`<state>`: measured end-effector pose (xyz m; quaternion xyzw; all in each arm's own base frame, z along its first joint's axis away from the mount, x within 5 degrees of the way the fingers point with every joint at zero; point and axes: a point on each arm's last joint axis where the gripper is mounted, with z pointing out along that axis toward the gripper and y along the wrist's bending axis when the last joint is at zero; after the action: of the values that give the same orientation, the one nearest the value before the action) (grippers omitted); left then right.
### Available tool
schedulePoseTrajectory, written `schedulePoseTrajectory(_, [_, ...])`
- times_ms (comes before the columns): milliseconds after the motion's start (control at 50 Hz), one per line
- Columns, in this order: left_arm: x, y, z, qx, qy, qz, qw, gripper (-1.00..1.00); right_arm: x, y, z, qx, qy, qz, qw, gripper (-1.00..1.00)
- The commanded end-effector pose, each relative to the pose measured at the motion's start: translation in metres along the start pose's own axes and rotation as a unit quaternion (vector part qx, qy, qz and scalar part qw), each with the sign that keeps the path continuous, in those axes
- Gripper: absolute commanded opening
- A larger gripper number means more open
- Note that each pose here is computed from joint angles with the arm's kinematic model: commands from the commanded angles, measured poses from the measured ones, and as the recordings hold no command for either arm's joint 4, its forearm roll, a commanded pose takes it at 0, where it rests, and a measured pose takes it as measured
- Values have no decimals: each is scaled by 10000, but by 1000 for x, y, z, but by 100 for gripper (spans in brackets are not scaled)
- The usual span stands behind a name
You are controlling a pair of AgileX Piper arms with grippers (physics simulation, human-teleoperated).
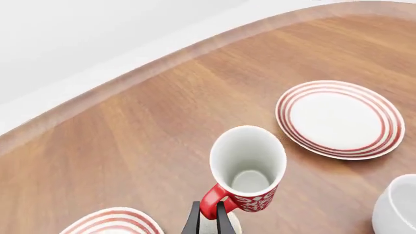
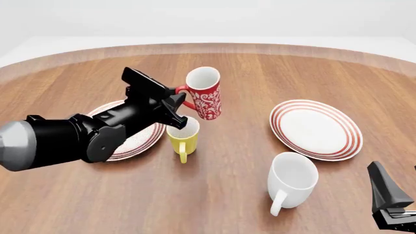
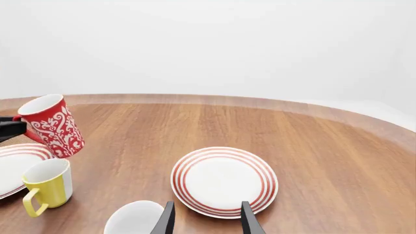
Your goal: Put the red mug on the left plate.
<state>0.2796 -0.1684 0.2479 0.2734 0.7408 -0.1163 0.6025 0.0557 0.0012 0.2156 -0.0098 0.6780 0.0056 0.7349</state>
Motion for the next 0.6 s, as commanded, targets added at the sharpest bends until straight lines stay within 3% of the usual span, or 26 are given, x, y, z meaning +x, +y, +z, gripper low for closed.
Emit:
schedulePoseTrajectory(20, [-1, 18, -7, -298, -68, -49, 9995, -100, 0, 0, 0, 1, 0, 2, 10000, 100])
schedulePoseTrajectory(600, [12, 45, -26, -776, -66, -158, 9968, -100, -2, 0, 0, -11, 6, -33, 10000, 100])
